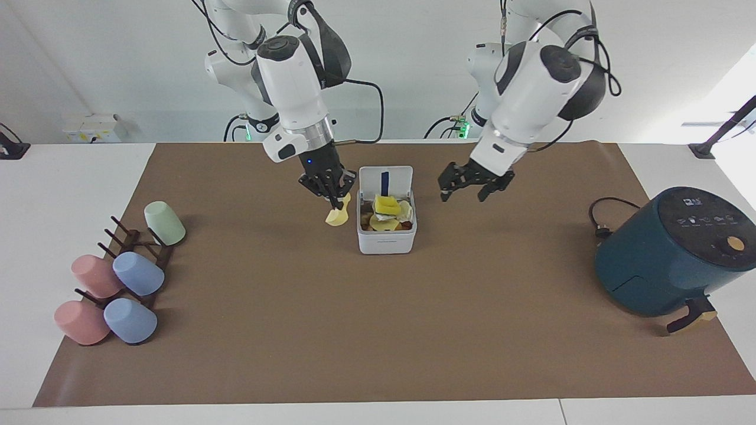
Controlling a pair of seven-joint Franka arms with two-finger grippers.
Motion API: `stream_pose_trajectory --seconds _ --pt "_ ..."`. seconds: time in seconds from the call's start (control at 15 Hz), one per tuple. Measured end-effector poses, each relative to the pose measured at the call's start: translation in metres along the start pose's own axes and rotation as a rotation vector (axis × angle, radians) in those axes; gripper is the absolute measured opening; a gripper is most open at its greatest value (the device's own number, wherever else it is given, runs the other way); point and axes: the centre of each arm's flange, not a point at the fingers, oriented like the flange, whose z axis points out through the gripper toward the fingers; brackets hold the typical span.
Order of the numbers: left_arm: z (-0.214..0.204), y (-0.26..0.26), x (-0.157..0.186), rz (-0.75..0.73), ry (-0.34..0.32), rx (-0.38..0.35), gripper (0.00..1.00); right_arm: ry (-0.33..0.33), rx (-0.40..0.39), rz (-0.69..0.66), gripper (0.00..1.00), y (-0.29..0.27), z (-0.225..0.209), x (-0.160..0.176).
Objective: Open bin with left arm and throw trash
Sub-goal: 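Carry the sponge to the bin with the right gripper while the left gripper withdraws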
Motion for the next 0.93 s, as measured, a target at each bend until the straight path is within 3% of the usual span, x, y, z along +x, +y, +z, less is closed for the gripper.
stream_pose_trajectory --seconds 0.2,0.47,0.93 --pt "-0.041 -0.101 0.014 0.059 -0.003 0.077 1.00 -0.043 -0.002 -0.012 0.05 -0.023 0.018 -0.026" --pt "-0.072 -0.200 0.006 0.133 -0.078 0.106 1.00 -0.115 -0.021 -0.030 0.05 -0.040 0.044 -0.059" --pt "-0.090 -0.198 -0.016 0.166 -0.124 0.172 1.00 -0.143 -0.044 -0.041 0.05 -0.033 0.084 -0.082"
